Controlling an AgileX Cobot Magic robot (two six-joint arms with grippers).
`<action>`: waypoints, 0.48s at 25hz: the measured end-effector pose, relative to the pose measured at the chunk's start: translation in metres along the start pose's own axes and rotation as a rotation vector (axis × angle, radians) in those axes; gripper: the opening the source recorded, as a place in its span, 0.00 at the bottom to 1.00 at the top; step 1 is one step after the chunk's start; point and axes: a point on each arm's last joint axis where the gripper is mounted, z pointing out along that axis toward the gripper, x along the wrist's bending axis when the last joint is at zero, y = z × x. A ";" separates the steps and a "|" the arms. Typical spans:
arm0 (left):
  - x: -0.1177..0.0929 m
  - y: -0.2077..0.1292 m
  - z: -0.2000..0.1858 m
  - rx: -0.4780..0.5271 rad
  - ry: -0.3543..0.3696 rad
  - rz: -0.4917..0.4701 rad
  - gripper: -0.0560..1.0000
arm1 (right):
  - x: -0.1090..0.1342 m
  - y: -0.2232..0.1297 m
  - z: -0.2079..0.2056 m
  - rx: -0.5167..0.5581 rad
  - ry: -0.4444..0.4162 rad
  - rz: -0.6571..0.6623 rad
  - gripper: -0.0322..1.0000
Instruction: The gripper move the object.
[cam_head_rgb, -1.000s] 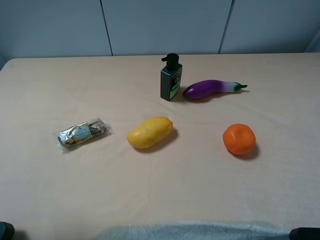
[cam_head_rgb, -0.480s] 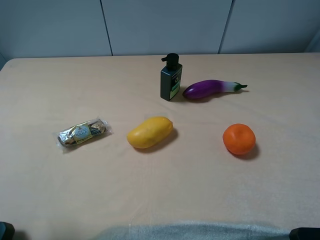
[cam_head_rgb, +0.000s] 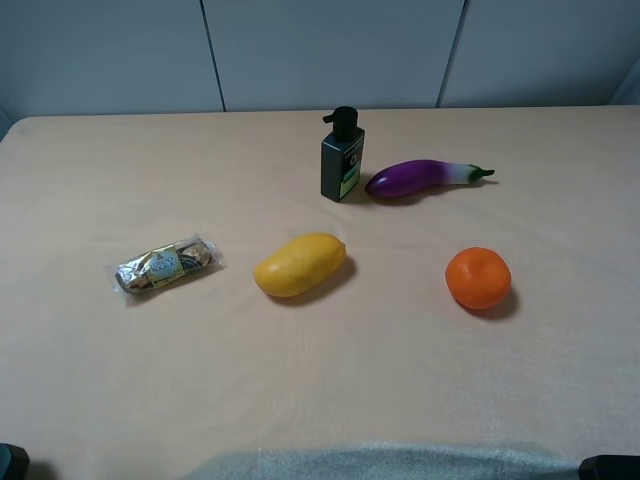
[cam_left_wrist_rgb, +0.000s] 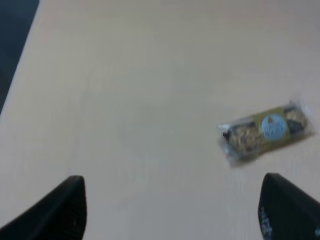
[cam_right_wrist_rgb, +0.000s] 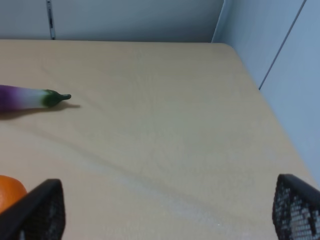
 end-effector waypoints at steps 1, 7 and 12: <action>0.000 0.000 -0.001 -0.013 -0.001 0.001 0.78 | 0.000 0.000 0.000 0.000 0.000 0.000 0.64; 0.000 -0.002 -0.001 -0.037 -0.003 0.015 0.78 | 0.000 0.000 0.000 0.000 0.000 0.000 0.64; 0.000 -0.002 -0.001 -0.037 -0.003 0.022 0.78 | 0.000 0.000 0.000 0.000 0.000 0.000 0.64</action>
